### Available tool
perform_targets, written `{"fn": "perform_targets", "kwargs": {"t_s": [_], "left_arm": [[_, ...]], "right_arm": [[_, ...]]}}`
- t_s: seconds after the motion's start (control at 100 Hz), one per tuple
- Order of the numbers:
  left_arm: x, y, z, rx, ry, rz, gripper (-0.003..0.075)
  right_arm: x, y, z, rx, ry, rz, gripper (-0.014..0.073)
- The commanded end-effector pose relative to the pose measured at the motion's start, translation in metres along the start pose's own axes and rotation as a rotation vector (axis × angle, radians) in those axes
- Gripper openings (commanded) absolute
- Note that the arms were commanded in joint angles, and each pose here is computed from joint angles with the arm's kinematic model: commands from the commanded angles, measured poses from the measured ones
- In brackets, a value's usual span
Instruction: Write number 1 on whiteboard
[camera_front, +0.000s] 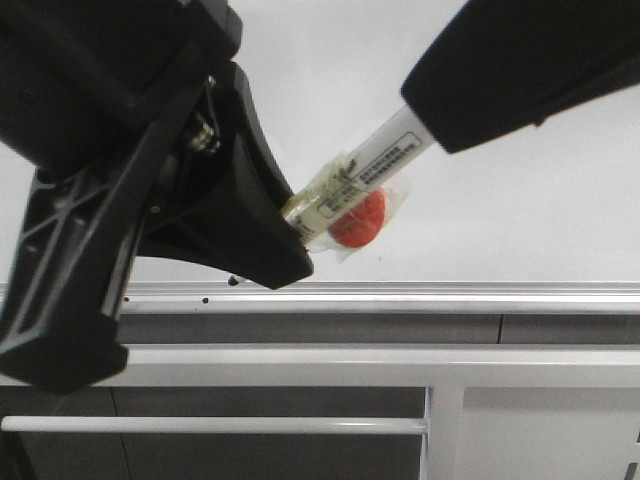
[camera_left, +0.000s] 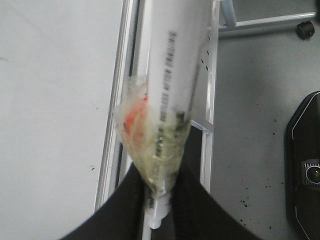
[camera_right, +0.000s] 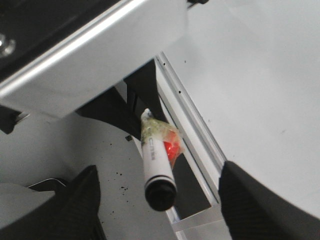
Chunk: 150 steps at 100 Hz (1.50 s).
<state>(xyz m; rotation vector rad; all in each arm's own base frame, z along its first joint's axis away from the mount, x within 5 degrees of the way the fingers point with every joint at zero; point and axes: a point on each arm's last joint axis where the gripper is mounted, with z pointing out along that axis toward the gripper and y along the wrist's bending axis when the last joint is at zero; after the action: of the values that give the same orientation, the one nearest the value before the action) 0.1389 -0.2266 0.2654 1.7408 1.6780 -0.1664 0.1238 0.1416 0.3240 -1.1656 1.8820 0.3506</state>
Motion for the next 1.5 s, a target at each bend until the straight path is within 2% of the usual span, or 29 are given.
{"fn": "perform_targets", "kwargs": {"t_s": [0.0,0.77,0.84,0.85,0.86,1.02,1.16,1.25,1.42,1.49], "left_arm": [[-0.015,0.008,-0.014,-0.056,-0.099,0.0,-0.002],[-0.018,0.01,-0.015,-0.08,-0.138,0.002,-0.002],[-0.018,0.01,-0.015,-0.079,-0.136,0.003,-0.002],[-0.018,0.01,-0.015,-0.08,-0.136,0.003,-0.002],[-0.018,0.01,-0.015,-0.08,-0.136,0.003,-0.002],[-0.018,0.01,-0.015,-0.079,-0.134,0.005,-0.002],[-0.018,0.01,-0.015,-0.076,-0.128,0.005,-0.0015],[-0.017,0.01,-0.015,-0.076,-0.119,0.014,0.0076],[-0.017,0.009,-0.015,-0.072,-0.117,0.01,0.0446],[-0.016,0.009,-0.018,-0.066,-0.114,0.0,0.0503]], "right_arm": [[-0.017,-0.004,-0.006,0.024,-0.11,0.0,0.0457],[-0.02,-0.005,0.013,0.017,-0.102,0.016,0.0448],[-0.02,-0.005,0.013,0.017,-0.102,0.016,0.0364],[-0.02,-0.005,0.013,0.017,-0.1,0.016,0.0322],[-0.019,-0.005,0.013,0.016,-0.099,0.016,0.0322],[-0.019,-0.004,0.013,0.015,-0.094,0.016,-0.0071],[-0.019,-0.004,0.013,0.014,-0.092,0.016,-0.0066],[-0.018,-0.005,0.013,0.016,-0.087,0.009,-0.0066],[-0.018,-0.005,0.013,0.017,-0.086,0.007,-0.0066],[-0.018,-0.005,0.013,0.017,-0.086,0.007,-0.0066]]}}
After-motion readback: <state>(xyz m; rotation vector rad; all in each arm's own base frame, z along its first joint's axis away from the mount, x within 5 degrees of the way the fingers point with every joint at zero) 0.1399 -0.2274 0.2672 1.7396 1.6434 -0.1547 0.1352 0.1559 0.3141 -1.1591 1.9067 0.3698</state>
